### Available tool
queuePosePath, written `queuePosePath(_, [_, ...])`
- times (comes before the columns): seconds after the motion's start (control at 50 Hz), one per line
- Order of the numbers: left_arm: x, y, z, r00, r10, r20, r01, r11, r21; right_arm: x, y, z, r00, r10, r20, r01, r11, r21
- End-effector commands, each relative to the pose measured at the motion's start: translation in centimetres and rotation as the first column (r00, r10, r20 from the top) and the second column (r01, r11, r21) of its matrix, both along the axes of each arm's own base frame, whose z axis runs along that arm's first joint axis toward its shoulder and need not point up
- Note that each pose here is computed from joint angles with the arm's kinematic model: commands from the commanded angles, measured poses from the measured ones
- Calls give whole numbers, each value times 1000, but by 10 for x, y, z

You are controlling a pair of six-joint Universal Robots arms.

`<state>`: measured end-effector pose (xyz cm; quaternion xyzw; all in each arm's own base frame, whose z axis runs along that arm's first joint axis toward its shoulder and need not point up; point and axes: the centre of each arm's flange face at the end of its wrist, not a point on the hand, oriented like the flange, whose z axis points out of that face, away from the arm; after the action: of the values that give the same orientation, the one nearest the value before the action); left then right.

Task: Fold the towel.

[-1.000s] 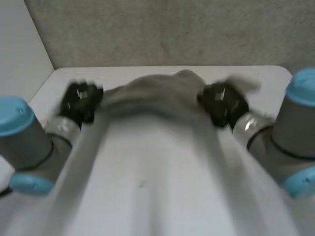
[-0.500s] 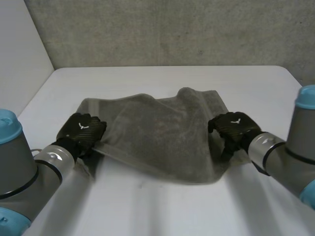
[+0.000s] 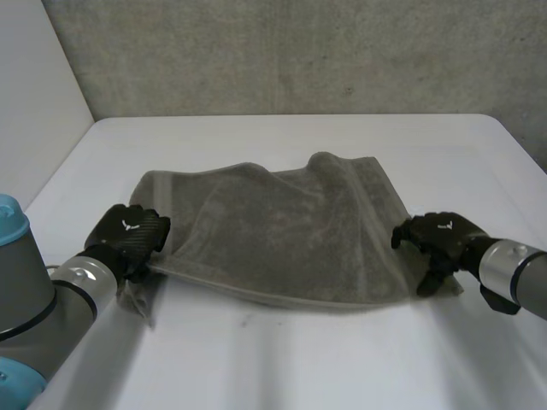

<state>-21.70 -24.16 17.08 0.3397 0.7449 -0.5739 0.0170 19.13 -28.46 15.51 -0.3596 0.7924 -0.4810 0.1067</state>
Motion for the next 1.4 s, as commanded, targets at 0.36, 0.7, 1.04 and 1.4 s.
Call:
queuePosePath(0.36, [5,-11,-6,1000,26,2,-26,1000,7,-13,-15,-34,996,52,-74,-58,995,-81])
queuePosePath(0.7, [7,-13,-9,999,34,5,-34,999,16,1,-39,-24,998,35,-45,-42,988,-150])
queuePosePath(1.04, [11,-16,-10,999,51,4,-51,998,20,15,-44,-27,998,48,-28,-51,988,-148])
queuePosePath(1.4, [13,-12,-25,998,61,24,-62,995,75,8,-32,15,1000,4,-23,-9,977,-213])
